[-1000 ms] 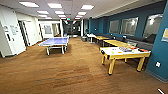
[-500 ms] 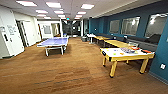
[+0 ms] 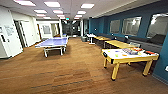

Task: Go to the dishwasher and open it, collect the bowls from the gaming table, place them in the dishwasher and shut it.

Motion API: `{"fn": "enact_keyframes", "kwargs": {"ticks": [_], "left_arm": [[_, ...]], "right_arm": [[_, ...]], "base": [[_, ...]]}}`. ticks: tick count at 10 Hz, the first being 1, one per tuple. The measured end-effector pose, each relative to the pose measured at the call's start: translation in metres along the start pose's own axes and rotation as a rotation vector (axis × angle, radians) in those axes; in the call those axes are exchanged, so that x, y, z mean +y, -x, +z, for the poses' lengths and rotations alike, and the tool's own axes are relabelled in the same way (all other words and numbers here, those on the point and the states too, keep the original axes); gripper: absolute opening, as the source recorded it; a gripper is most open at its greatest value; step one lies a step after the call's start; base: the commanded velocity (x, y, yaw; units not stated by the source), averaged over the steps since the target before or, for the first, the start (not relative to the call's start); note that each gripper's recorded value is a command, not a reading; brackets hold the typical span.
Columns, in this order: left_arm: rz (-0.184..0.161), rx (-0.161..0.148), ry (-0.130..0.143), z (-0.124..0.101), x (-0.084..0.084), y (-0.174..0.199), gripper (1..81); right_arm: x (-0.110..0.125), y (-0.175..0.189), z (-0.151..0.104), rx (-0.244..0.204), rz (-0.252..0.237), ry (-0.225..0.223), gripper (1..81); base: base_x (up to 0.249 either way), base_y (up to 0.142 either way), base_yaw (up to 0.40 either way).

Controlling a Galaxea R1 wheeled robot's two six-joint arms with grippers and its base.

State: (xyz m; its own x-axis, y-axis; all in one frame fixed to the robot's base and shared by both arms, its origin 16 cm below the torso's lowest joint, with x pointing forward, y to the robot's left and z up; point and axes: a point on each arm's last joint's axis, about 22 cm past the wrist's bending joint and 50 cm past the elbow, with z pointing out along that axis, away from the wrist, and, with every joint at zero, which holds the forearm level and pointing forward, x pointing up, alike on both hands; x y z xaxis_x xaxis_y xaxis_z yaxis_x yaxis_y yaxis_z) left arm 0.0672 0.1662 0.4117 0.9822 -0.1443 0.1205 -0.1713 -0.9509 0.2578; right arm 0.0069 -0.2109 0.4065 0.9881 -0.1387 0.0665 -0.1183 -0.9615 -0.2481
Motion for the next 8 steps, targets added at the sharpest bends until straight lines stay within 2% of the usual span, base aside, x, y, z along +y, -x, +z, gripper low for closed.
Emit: {"fn": "enact_keyframes", "kwargs": {"ticks": [8], "left_arm": [[0.000, 0.000, 0.002, 0.0003, 0.0018, 0.0003, 81.1]], "right_arm": [[-0.0018, 0.0005, 0.0003, 0.001, 0.000, -0.002, 81.1]], "base": [[0.256, 0.000, 0.000]]}}
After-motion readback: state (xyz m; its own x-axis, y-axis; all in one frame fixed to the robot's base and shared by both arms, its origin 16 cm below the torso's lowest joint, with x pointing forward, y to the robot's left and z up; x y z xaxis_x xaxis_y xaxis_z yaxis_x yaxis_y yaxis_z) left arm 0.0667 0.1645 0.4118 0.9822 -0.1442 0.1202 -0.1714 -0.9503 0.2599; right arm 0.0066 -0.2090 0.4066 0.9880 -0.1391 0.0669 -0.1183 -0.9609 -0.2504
